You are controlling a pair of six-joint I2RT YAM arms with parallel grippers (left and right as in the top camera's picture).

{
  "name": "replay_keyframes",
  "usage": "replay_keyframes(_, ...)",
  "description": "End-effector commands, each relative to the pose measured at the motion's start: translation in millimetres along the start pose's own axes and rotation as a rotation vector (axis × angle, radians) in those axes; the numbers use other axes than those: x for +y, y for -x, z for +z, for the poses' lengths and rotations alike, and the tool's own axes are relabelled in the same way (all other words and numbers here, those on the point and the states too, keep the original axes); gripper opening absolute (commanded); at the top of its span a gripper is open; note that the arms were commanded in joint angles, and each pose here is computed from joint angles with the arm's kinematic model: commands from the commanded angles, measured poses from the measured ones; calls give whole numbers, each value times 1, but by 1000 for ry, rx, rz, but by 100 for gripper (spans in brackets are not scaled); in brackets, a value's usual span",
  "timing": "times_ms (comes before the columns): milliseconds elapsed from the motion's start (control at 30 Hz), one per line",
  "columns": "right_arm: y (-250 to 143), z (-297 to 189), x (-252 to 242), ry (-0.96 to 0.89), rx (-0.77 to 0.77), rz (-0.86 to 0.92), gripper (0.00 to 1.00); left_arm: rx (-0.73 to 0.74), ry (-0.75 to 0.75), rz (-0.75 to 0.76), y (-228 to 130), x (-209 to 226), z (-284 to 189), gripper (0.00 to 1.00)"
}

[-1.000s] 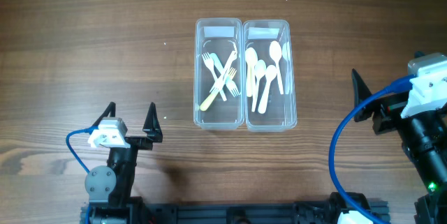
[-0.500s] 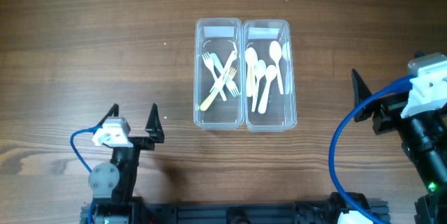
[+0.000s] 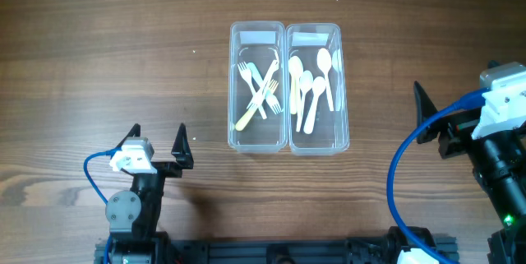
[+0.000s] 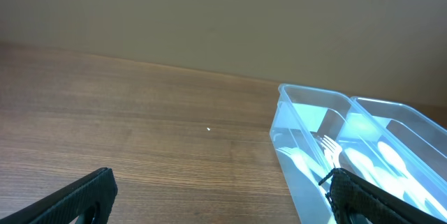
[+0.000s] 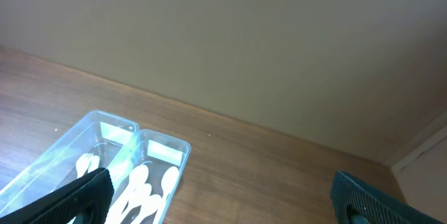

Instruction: Pack container

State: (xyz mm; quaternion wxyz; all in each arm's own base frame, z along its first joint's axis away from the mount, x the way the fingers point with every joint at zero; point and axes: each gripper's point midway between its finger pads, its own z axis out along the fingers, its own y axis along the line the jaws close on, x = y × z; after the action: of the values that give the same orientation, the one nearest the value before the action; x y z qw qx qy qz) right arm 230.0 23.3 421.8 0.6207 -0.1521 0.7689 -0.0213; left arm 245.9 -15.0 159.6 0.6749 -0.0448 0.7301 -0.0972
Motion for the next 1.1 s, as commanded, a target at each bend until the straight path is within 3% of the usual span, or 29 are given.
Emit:
replay_keyframes(0,0,2,3,19,-2,-9,100,3,17,19,-3,4,0,100)
replay_keyframes(233,-26,6,12,58,90,14,100,3,17,19,-3,4,0,100)
replay_keyframes(367,-27,16,15,58,-5,-6,100,3,17,19,-3,4,0,100)
replay_keyframes(700,-108,33,36,11,-205,-57,100,3,17,19,-3,4,0,100)
replay_keyframes(1067,-163,44,48,-20,-294,-79,100,3,17,19,-3,4,0,100)
